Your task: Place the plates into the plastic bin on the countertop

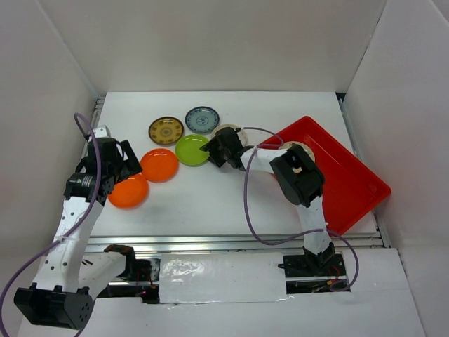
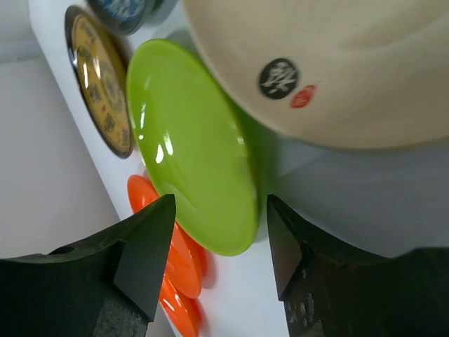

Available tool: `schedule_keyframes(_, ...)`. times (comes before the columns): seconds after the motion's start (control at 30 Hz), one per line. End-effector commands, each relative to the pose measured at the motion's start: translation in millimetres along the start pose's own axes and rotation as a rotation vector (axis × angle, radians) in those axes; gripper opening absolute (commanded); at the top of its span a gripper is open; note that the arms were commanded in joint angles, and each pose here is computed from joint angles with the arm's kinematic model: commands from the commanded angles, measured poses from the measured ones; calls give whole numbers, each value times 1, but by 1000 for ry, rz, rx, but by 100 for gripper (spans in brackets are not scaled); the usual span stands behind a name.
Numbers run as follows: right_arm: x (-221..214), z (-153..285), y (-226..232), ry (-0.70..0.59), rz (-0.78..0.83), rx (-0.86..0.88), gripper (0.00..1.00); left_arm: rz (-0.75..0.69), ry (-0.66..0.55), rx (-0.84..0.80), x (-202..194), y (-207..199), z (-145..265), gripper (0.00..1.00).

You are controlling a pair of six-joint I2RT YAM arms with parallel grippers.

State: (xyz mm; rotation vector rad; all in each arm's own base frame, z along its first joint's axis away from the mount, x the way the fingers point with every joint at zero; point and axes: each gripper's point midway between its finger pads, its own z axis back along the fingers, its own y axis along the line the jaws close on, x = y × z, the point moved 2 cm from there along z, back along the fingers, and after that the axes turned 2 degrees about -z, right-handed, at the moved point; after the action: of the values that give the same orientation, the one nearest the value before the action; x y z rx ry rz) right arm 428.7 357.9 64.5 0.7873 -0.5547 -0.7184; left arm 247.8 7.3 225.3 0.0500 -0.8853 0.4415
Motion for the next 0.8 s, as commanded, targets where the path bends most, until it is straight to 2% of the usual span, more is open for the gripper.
schedule_keyframes(0.0, 10, -5, 4, -37, -73, -11, 61, 10, -45, -29, 12, -4, 6, 99)
schedule_keyframes(0.23, 9, -9, -11, -20, -82, -54, 56, 8, -47, -36, 13, -5, 7, 99)
schedule_keyframes(0.33, 10, -11, -8, -25, -67, -62, 43, 8, -51, -36, 13, -5, 8, 99)
schedule_keyframes(0.37, 9, -11, -11, -18, -61, -81, 35, 9, -50, -36, 13, -5, 8, 99)
schedule_keyframes(0.53, 8, -13, -9, -7, -54, -89, 32, 10, -54, -36, 14, -5, 8, 99)
schedule_keyframes(0.57, 9, -13, -8, -8, -53, -83, 26, 9, -52, -36, 13, -5, 8, 99)
schedule_keyframes(0.63, 8, -12, -9, -4, -53, -87, 0, 8, -53, -34, 13, -4, 8, 99)
schedule_keyframes(0.77, 8, -5, -10, -2, -59, -82, 0, 11, -56, -38, 14, -5, 9, 99)
